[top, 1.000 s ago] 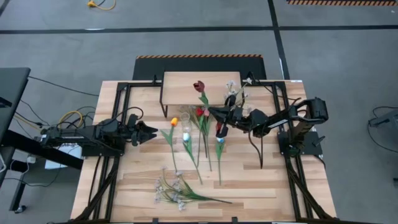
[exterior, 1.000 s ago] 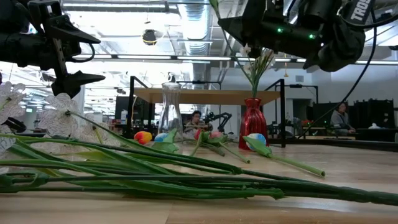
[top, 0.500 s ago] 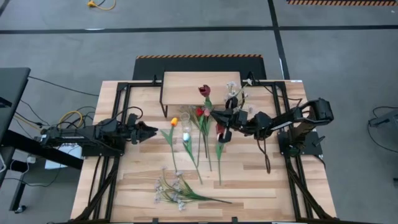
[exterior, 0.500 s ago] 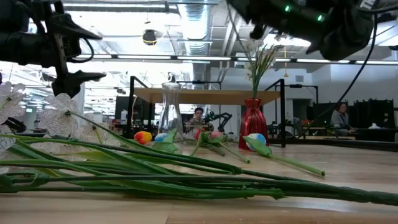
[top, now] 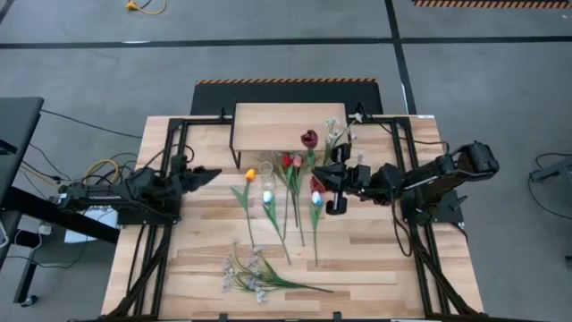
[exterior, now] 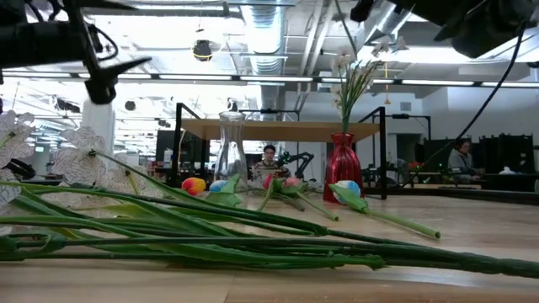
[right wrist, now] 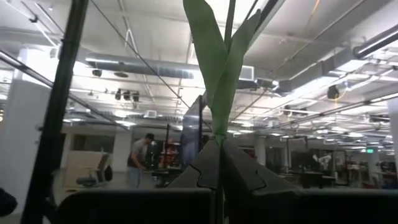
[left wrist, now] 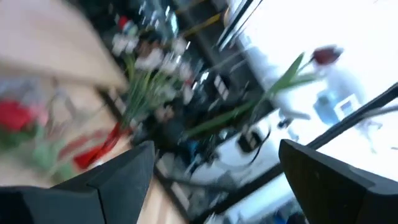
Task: Pick and place flowers into a vace then onto a shelf
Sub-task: Put the dark red flower into the red vase
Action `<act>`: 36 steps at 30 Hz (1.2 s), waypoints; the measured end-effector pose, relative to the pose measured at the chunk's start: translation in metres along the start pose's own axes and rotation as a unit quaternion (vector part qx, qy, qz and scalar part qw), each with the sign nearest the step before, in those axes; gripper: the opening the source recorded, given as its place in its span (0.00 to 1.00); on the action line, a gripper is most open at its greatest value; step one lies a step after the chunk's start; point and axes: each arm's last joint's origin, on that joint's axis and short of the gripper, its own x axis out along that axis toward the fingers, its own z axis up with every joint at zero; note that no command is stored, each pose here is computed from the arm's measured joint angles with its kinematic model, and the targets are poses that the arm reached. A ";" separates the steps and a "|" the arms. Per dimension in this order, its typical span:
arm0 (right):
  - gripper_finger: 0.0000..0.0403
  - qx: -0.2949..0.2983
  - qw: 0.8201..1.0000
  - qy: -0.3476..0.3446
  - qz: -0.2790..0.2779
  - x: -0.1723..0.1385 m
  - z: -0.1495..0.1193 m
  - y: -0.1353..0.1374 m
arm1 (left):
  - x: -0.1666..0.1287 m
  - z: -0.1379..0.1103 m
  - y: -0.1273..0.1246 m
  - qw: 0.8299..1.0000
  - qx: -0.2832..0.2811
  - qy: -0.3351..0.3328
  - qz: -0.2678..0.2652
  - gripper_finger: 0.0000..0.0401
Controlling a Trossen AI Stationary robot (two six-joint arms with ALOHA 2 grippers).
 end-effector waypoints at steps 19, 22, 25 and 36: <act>0.00 0.001 0.999 0.029 0.021 0.020 0.032 0.014 | 0.010 0.035 -0.057 0.981 0.123 -0.119 -0.094 0.83; 0.00 -0.002 0.999 0.043 0.025 0.029 0.036 0.015 | 0.016 0.038 -0.062 0.982 0.119 -0.115 -0.090 0.83; 0.00 -0.002 0.999 0.044 0.025 0.035 0.040 0.016 | 0.019 0.038 -0.066 0.983 0.116 -0.106 -0.098 0.83; 0.00 0.019 0.999 0.044 0.025 0.043 0.047 0.016 | 0.052 0.036 -0.087 0.970 0.189 0.008 -0.152 0.83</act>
